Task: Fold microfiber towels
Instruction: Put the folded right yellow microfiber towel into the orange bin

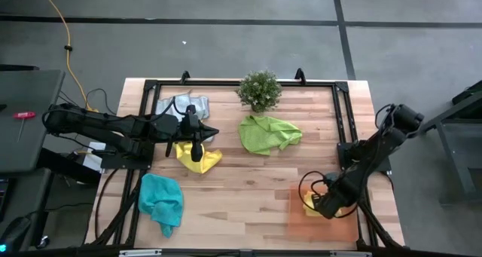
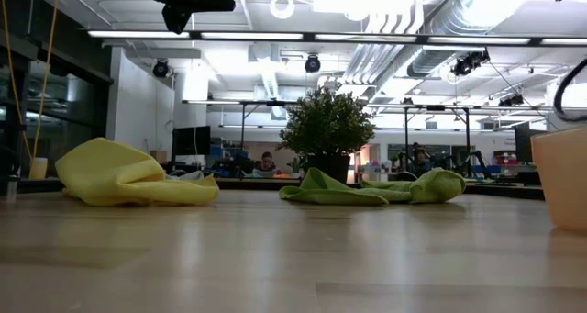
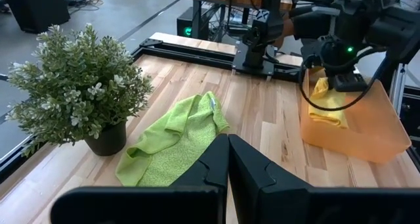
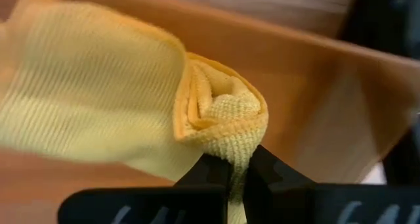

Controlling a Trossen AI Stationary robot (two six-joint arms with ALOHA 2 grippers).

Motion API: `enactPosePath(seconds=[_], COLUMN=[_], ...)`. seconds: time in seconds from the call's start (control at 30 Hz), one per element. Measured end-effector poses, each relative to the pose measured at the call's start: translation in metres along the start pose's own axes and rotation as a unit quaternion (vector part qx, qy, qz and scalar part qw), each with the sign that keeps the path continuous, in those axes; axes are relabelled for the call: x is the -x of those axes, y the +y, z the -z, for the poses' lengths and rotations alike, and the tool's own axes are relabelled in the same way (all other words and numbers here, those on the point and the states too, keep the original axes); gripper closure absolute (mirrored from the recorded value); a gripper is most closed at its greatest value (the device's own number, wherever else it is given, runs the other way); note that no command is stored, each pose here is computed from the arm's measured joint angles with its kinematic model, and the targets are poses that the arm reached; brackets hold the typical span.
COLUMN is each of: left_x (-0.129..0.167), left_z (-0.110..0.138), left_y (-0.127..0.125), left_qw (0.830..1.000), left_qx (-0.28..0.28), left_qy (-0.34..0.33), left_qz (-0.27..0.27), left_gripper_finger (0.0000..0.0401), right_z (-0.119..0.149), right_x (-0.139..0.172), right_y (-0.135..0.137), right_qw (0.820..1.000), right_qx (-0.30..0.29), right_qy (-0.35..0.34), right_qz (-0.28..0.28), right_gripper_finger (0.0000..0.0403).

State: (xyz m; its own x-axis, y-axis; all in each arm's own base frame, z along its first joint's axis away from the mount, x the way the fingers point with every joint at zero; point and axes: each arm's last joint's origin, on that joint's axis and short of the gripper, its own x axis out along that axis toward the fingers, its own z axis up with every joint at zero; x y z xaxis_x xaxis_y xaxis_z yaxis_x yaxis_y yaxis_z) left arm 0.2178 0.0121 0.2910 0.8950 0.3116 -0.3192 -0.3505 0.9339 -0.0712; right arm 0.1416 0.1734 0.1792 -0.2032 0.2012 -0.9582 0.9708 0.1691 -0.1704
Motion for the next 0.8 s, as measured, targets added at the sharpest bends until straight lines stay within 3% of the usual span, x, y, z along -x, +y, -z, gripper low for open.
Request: enactPosePath(seconds=[0.4, 0.8], left_x=[0.0, 0.0], left_z=[0.0, 0.0], left_y=[0.0, 0.0], left_qw=[1.0, 1.0], left_qx=[0.0, 0.0], left_qy=[0.0, 0.0], left_qz=[0.0, 0.0], left_gripper_finger=[0.0401, 0.0401], right_z=[-0.001, -0.004], right_x=[-0.013, -0.013], right_y=[0.004, 0.0], right_qw=[0.998, 0.995], right_qx=[-0.041, -0.058], right_qy=[-0.01, -0.015], right_qz=[0.051, 0.08], right_gripper_finger=[0.0393, 0.0275])
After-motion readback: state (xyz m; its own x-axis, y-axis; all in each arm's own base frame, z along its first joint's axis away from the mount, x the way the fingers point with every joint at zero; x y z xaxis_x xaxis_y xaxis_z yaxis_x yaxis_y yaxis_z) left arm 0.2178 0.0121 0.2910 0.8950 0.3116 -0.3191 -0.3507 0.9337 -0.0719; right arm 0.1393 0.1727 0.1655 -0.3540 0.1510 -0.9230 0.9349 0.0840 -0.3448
